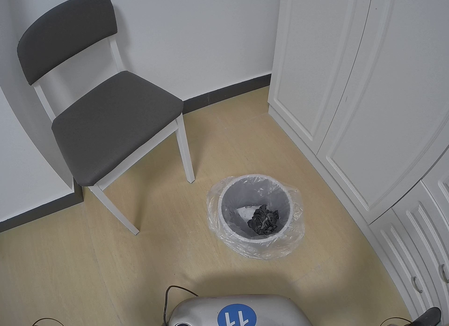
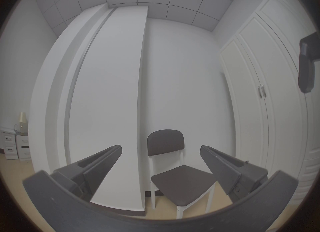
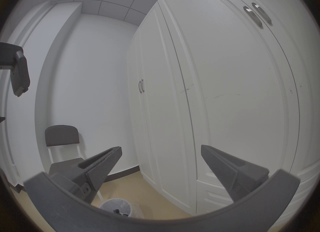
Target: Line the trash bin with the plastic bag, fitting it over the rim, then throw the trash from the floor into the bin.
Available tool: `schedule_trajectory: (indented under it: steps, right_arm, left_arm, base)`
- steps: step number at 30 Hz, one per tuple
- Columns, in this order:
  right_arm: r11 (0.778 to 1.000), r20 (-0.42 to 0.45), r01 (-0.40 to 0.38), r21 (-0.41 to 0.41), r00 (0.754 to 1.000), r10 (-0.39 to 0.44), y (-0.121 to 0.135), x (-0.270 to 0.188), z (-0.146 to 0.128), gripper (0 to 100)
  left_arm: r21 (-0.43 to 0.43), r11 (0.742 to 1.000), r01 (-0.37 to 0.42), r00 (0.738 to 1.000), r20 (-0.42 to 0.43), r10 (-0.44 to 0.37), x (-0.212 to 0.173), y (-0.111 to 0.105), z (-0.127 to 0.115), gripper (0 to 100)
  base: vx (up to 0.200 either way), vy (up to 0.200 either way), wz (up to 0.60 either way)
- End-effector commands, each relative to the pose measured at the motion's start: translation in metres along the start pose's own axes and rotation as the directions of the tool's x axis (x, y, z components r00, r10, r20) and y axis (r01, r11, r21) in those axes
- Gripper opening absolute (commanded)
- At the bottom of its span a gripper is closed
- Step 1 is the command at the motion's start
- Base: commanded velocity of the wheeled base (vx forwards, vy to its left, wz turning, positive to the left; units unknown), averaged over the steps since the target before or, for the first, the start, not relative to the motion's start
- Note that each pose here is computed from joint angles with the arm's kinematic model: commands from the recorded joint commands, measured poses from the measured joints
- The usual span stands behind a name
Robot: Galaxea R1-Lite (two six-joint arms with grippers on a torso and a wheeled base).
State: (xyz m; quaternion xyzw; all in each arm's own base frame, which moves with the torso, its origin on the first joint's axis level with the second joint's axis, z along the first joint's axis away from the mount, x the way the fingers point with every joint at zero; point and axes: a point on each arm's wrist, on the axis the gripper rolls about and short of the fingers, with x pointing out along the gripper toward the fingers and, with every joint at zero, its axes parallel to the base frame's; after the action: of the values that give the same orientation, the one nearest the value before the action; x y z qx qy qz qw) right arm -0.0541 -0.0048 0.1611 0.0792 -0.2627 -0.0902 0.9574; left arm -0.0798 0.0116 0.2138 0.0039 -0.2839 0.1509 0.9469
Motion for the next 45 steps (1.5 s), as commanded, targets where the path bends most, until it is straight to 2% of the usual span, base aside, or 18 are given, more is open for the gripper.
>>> schedule_trajectory:
  steps: [1, 8, 13, 27, 29, 32, 36, 37, 42, 43, 45]
  right_arm:
    - [1.000, 0.013, 0.002, 0.003, 1.000, -0.002, 0.000, -0.002, 0.000, 100]
    - [1.000, 0.086, -0.015, 0.008, 0.996, 0.014, 0.000, -0.002, -0.002, 100]
    - [1.000, 0.106, -0.017, -0.021, 0.994, 0.019, -0.001, -0.002, -0.010, 100]
    - [0.999, 0.138, -0.036, -0.020, 0.990, 0.039, -0.002, -0.003, -0.020, 100]
    - [0.999, 0.136, -0.042, -0.022, 0.990, 0.045, -0.002, -0.003, -0.023, 100]
    - [0.999, 0.133, -0.043, -0.028, 0.990, 0.046, -0.002, -0.003, -0.024, 100]
    - [0.999, 0.118, -0.043, -0.031, 0.992, 0.047, -0.003, -0.003, -0.025, 100]
    - [0.999, 0.111, -0.043, -0.032, 0.993, 0.046, -0.003, -0.003, -0.026, 100]
    - [0.997, 0.035, -0.059, -0.049, 0.998, 0.061, -0.003, -0.003, -0.034, 100]
    - [0.997, 0.034, -0.059, -0.049, 0.998, 0.060, -0.003, -0.003, -0.034, 100]
    - [0.996, -0.032, -0.069, -0.064, 0.997, 0.067, -0.003, -0.002, -0.041, 100]
  left_arm:
    - [0.013, 1.000, -0.018, 1.000, -0.007, 0.018, -0.006, -0.001, -0.008, 100]
    - [0.030, 0.999, -0.020, 0.998, -0.050, 0.022, -0.011, -0.003, -0.033, 100]
    - [0.038, 0.999, -0.022, 0.998, -0.066, 0.025, -0.012, -0.004, -0.044, 100]
    - [0.040, 0.999, 0.005, 0.999, -0.046, -0.003, -0.013, -0.009, -0.083, 100]
    - [0.045, 0.999, 0.007, 0.998, -0.062, -0.004, -0.014, -0.009, -0.089, 100]
    - [0.058, 0.998, 0.016, 0.991, -0.132, -0.008, -0.015, -0.010, -0.102, 100]
    - [0.053, 0.998, 0.029, 0.963, -0.268, -0.014, -0.018, -0.011, -0.117, 100]
    - [0.058, 0.998, 0.033, 0.947, -0.321, -0.013, -0.020, -0.011, -0.122, 100]
    - [0.098, 0.993, 0.061, 0.875, -0.484, -0.006, -0.028, -0.010, -0.140, 100]
    - [0.096, 0.993, 0.063, 0.874, -0.486, -0.009, -0.028, -0.010, -0.140, 100]
    - [0.091, 0.994, 0.066, 0.876, -0.482, -0.014, -0.028, -0.010, -0.139, 100]
  base:
    - [0.000, 0.000, 0.00]
    - [0.000, 0.000, 0.00]
    - [0.000, 0.000, 0.00]
    - [0.000, 0.000, 0.00]
    - [0.000, 0.000, 0.00]
    - [0.000, 0.000, 0.00]
    - [0.000, 0.000, 0.00]
    - [0.000, 0.000, 0.00]
    - [0.000, 0.000, 0.00]
    - [0.000, 0.000, 0.00]
    - [0.000, 0.000, 0.00]
